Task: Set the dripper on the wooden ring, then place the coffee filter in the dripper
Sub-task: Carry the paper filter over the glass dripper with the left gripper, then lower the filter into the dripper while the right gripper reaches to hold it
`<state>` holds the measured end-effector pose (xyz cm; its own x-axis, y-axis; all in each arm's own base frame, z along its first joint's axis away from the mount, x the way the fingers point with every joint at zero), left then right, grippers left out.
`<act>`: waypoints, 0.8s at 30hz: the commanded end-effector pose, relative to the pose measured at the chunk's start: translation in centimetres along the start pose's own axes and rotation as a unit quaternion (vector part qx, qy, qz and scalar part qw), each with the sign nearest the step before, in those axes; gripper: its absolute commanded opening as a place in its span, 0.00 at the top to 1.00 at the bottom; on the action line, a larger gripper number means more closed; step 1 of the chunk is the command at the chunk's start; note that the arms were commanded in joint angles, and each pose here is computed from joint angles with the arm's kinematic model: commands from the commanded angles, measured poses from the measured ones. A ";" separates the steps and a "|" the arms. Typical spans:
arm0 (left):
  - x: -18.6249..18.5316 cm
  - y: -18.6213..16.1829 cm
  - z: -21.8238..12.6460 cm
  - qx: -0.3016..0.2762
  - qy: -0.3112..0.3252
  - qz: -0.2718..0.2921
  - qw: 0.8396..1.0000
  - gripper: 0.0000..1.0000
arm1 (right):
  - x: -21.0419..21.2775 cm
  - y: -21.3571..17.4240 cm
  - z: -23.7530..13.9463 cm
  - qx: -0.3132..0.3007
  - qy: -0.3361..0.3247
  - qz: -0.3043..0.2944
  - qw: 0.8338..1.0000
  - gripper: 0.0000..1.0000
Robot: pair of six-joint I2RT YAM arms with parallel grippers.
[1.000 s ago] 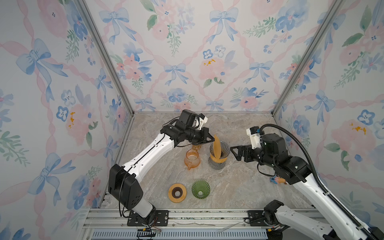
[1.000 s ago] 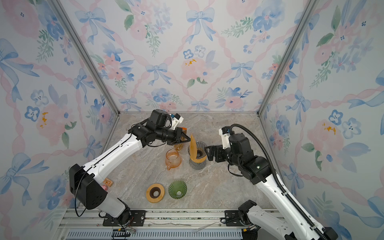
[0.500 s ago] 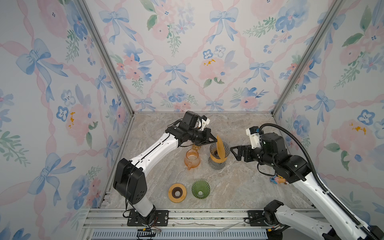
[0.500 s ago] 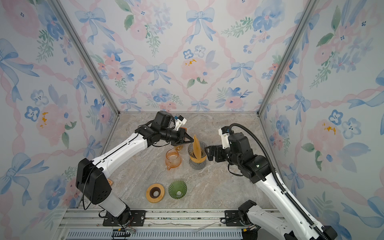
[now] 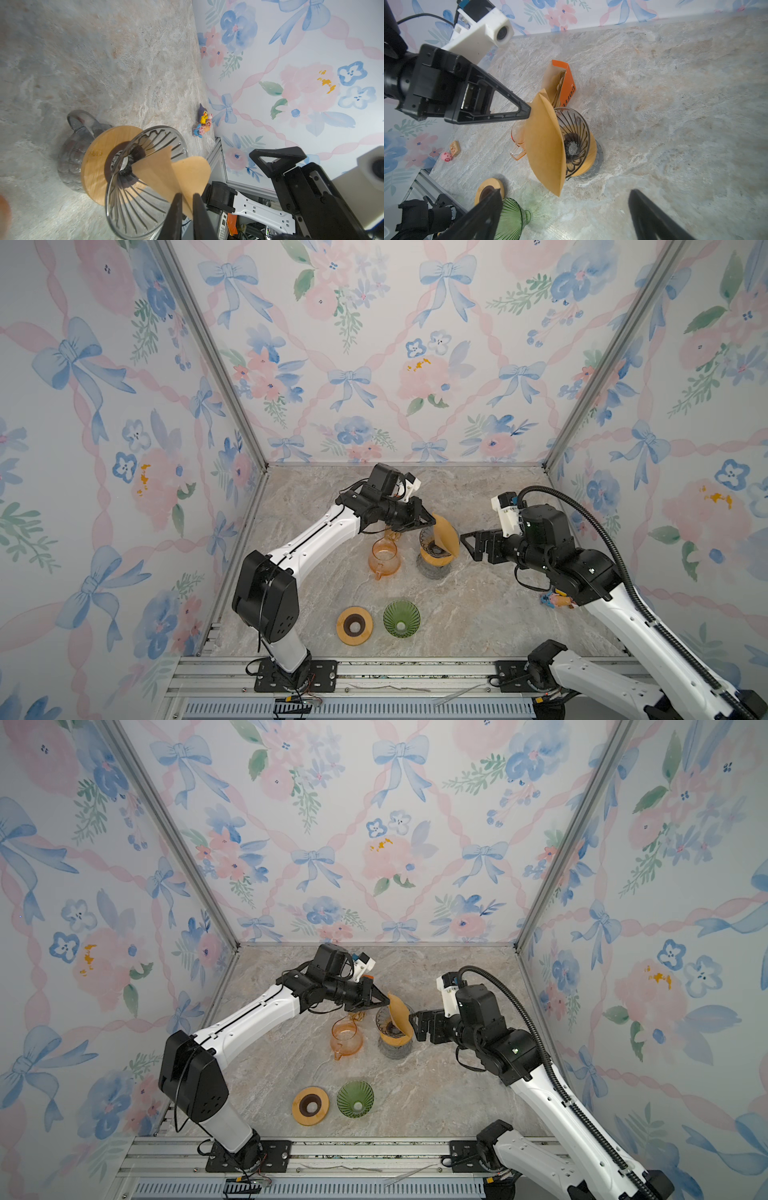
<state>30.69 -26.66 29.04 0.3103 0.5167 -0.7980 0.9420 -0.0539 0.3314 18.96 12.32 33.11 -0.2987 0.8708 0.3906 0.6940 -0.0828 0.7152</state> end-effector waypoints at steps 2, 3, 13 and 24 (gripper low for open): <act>0.9 0.4 -0.2 -0.011 0.009 -0.005 1.000 0.77 | 0.5 0.8 -0.8 -0.012 0.003 -0.013 1.000 0.04; 0.9 0.5 -0.4 -0.015 0.010 -0.003 1.000 0.75 | 0.5 0.8 -0.8 -0.010 0.002 -0.014 1.000 0.04; 1.4 0.1 -3.6 -0.045 0.087 0.036 0.995 0.56 | 0.6 1.0 -0.1 0.013 -0.009 -0.021 1.000 0.04; 0.3 -2.9 -4.7 -0.011 0.169 0.107 0.980 0.16 | 0.9 1.5 2.2 0.078 -0.036 -0.035 0.996 0.04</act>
<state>28.70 -22.18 29.85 0.3920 0.7201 -0.5725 0.8772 -0.1050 0.4685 21.31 13.81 33.06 -0.2969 0.8962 0.3295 0.7529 0.0075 0.6581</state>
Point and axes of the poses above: each gripper's point midway between its finger pads, its own z axis out along the fingers, its own x axis along the line the jaws close on, y = z × x, the point moved 9 cm from there along -z, back along the fingers, and after that the axes turned 4 degrees about z, right-handed, at the moved point
